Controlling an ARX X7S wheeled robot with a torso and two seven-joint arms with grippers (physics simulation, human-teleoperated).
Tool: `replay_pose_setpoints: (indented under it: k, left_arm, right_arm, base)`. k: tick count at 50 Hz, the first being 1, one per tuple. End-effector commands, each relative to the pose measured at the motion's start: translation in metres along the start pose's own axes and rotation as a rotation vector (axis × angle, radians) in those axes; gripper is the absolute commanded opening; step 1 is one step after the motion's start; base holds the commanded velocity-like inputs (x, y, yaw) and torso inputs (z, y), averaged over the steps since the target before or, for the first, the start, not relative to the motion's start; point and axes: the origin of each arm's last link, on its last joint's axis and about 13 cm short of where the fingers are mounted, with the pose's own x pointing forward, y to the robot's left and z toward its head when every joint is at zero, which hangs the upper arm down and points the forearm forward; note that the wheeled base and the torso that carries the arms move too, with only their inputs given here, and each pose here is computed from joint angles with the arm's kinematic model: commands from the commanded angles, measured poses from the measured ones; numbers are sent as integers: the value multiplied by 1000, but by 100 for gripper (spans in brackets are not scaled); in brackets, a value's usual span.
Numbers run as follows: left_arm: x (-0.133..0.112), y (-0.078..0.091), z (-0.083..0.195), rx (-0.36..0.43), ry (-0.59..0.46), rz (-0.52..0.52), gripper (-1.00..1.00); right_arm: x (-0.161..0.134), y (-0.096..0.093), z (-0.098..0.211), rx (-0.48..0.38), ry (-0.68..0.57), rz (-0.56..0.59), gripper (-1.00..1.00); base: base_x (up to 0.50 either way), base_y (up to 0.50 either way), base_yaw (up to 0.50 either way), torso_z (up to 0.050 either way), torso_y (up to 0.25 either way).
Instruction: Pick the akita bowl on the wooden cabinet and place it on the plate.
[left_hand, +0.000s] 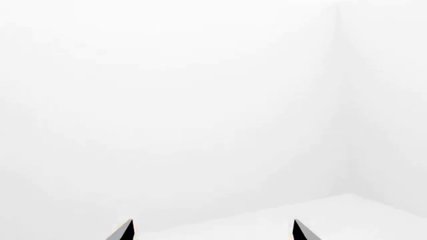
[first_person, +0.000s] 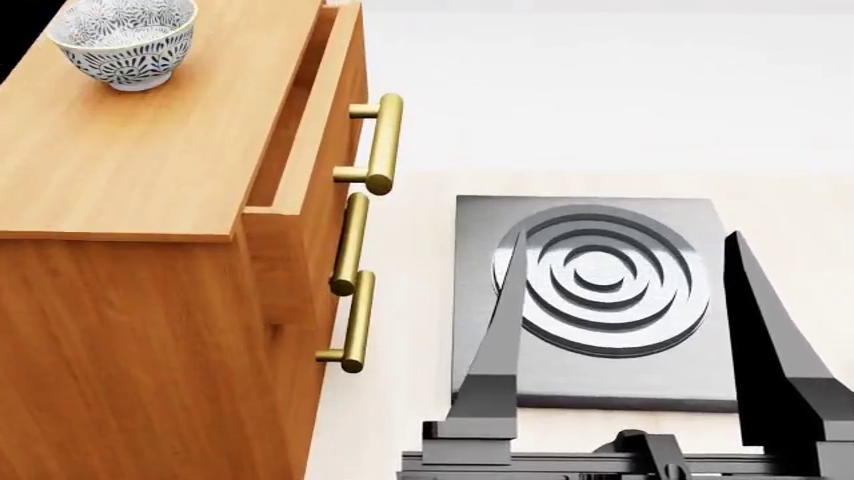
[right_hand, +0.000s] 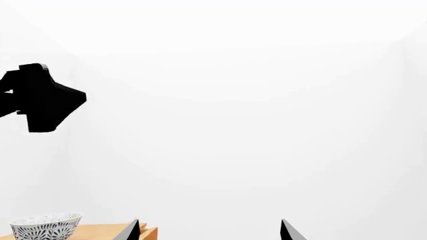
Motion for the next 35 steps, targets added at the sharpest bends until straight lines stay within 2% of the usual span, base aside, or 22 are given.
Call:
replay_pose_setpoints:
  k: [1, 3, 4, 6, 11, 12, 15, 16, 17, 22, 28, 35]
  left_arm:
    - [33, 5, 6, -101, 34, -25, 100]
    - [41, 8, 5, -106, 51, -24, 100]
    - [47, 11, 8, -145, 32, -6, 100]
    - [55, 16, 10, -166, 58, 10, 100]
    - [67, 20, 18, -173, 89, 25, 100]
    - [69, 20, 19, -198, 157, -17, 100]
    - [78, 22, 21, -191, 154, 16, 100]
    - [81, 22, 21, -177, 158, 20, 100]
    - [84, 22, 21, -129, 171, 33, 100]
    - [96, 23, 21, -100, 204, 36, 100]
    - [106, 30, 26, -119, 220, 58, 100]
    - [118, 44, 31, -176, 243, 133, 100]
  right_arm:
    - [0, -1, 2, 8, -5, 2, 100]
    - [0, 0, 1, 10, -4, 5, 100]
    - [0, 0, 0, 9, -3, 8, 100]
    - [0, 0, 0, 10, -3, 11, 100]
    - [0, 1, 0, 9, -3, 12, 100]
    - [0, 1, 0, 7, -3, 15, 100]
    - [0, 1, 0, 10, -2, 16, 100]
    - [-1, 1, 0, 10, -3, 16, 100]
    - [-1, 1, 1, 11, -5, 16, 100]
    - [-1, 1, 1, 13, -6, 19, 100]
    - [-1, 1, 2, 16, -7, 21, 100]
    - [-1, 2, 1, 20, -4, 28, 100]
  base:
    - [0, 0, 0, 0, 0]
    - [0, 0, 0, 0, 0]
    - [0, 0, 0, 0, 0]
    - [0, 0, 0, 0, 0]
    - [0, 0, 0, 0, 0]
    - [0, 0, 0, 0, 0]
    - [0, 0, 0, 0, 0]
    - [0, 0, 0, 0, 0]
    - [0, 0, 0, 0, 0]
    - [0, 0, 0, 0, 0]
    - [0, 0, 0, 0, 0]
    - [0, 0, 0, 0, 0]
